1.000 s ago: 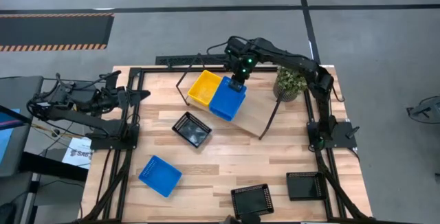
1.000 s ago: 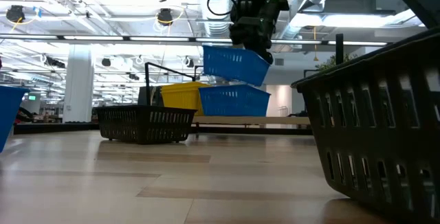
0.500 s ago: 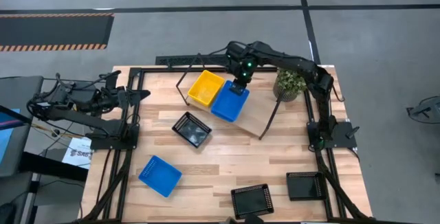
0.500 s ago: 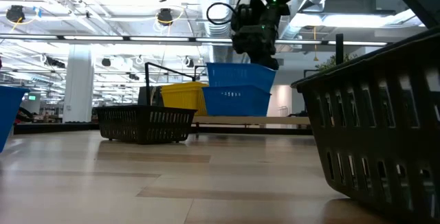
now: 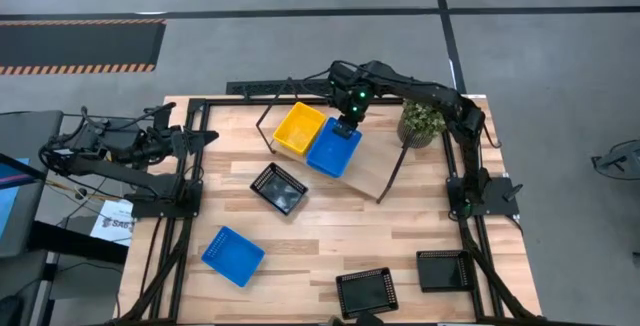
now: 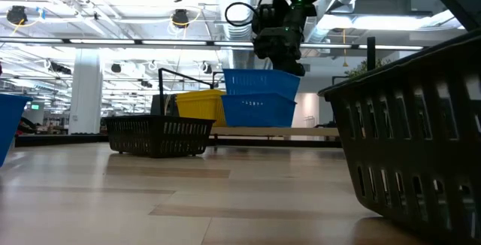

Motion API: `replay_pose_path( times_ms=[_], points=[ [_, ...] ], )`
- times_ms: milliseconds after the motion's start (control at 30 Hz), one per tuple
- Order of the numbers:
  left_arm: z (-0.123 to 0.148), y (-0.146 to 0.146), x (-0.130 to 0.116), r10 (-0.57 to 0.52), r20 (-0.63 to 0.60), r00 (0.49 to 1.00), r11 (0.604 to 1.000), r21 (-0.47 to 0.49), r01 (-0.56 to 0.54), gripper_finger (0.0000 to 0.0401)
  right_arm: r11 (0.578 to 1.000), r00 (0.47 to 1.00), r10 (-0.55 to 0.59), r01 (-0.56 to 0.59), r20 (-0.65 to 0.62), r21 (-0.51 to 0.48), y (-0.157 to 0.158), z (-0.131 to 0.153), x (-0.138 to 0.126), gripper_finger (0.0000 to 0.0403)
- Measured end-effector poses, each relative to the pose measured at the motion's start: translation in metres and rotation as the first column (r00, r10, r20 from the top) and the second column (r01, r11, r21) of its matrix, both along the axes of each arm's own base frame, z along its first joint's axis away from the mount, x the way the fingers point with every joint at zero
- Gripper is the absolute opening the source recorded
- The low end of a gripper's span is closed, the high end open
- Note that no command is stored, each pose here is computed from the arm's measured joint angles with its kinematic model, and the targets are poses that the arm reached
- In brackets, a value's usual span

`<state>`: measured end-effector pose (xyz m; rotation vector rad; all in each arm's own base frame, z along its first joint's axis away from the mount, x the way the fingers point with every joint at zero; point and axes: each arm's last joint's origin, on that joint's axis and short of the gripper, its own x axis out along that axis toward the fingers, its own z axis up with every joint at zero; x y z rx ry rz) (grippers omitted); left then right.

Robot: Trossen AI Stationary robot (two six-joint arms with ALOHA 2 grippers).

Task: Stack baskets on shelf by color
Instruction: Stack the right blue bin on the top of blue bin on the shelf

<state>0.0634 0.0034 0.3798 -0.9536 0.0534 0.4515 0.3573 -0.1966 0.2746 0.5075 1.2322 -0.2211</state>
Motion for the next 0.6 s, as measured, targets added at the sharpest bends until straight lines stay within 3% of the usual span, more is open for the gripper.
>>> replay_pose_path(
  times_ms=[233,600],
  points=[
    [0.0,0.0,0.0,-0.001,-0.001,1.0,1.0,0.003,0.001,0.0238,1.0,1.0,0.0,0.0,0.0,0.0,-0.0001,0.0,0.0,0.0052],
    [0.0,0.0,0.0,-0.001,-0.001,1.0,1.0,0.003,0.001,0.0238,1.0,1.0,0.003,-0.003,0.001,0.001,0.0012,0.0,0.0007,0.0122]
  ],
)
